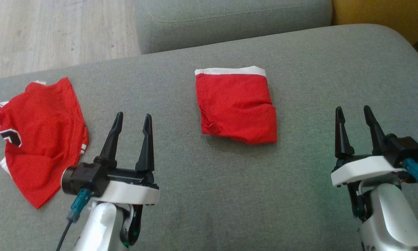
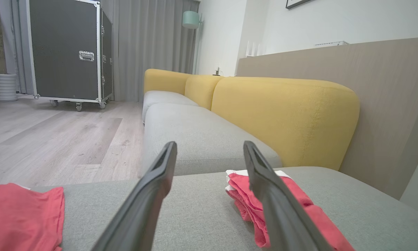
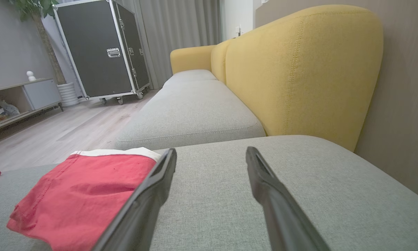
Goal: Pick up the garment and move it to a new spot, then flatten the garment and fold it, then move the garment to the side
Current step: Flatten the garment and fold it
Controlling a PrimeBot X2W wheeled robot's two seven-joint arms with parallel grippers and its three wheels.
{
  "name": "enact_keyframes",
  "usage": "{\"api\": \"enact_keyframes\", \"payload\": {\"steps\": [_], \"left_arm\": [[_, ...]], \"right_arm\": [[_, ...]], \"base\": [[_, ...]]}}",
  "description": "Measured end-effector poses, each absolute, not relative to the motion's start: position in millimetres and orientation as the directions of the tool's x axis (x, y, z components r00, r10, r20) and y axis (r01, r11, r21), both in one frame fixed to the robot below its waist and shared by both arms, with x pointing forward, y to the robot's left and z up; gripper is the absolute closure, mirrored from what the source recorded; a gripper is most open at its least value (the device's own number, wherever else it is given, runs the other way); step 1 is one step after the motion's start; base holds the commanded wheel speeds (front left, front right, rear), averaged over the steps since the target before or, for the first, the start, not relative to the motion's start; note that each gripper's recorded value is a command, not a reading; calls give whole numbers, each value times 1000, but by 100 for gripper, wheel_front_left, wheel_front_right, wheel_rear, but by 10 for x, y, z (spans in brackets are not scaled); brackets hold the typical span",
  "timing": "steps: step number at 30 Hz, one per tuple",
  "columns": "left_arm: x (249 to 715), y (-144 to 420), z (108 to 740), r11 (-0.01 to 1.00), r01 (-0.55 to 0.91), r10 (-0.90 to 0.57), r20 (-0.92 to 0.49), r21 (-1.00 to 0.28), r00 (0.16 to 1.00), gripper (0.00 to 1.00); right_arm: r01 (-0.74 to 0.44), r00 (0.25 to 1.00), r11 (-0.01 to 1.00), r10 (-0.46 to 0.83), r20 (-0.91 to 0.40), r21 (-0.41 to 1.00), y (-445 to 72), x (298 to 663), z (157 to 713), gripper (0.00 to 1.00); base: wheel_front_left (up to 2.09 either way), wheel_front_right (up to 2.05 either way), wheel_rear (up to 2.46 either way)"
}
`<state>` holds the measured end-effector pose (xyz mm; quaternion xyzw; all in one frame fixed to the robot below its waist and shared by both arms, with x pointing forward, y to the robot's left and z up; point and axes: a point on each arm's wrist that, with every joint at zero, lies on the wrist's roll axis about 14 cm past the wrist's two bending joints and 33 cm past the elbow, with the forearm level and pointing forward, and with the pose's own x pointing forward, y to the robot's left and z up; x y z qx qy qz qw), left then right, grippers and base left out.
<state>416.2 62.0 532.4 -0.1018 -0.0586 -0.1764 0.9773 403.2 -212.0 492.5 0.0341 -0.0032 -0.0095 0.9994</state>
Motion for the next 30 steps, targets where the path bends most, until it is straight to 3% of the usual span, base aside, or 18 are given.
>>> {"api": "enact_keyframes", "payload": {"steps": [3,4,5,6,16,24,30], "left_arm": [[4169,629,5291,917,353,-331,143,-184,933,0],[4173,636,5276,918,351,-329,140,-185,934,0],[4173,636,5276,918,351,-329,140,-185,934,0],[4178,644,5263,919,349,-327,137,-186,935,0],[4287,769,5233,930,326,-306,131,-172,943,0],[4316,1149,5055,962,223,-212,79,-160,974,0],[4299,1267,4944,970,187,-182,46,-158,982,0]], "right_arm": [[15,1000,998,-16,7,64,-2101,4050,4919,0],[9,1000,998,-9,5,64,-2077,4067,4910,7],[9,1000,998,-9,5,64,-2077,4067,4910,70],[1,1000,998,-1,0,64,-2048,4085,4893,100],[-105,993,993,107,-48,54,-1637,4622,4743,100],[-205,951,978,209,-229,42,-1234,5058,4198,100],[-254,892,966,250,-376,39,-1058,5050,3770,100]], "base": [[0,0,0],[0,0,0],[0,0,0],[0,0,0],[0,0,0],[0,0,0],[0,0,0]]}}
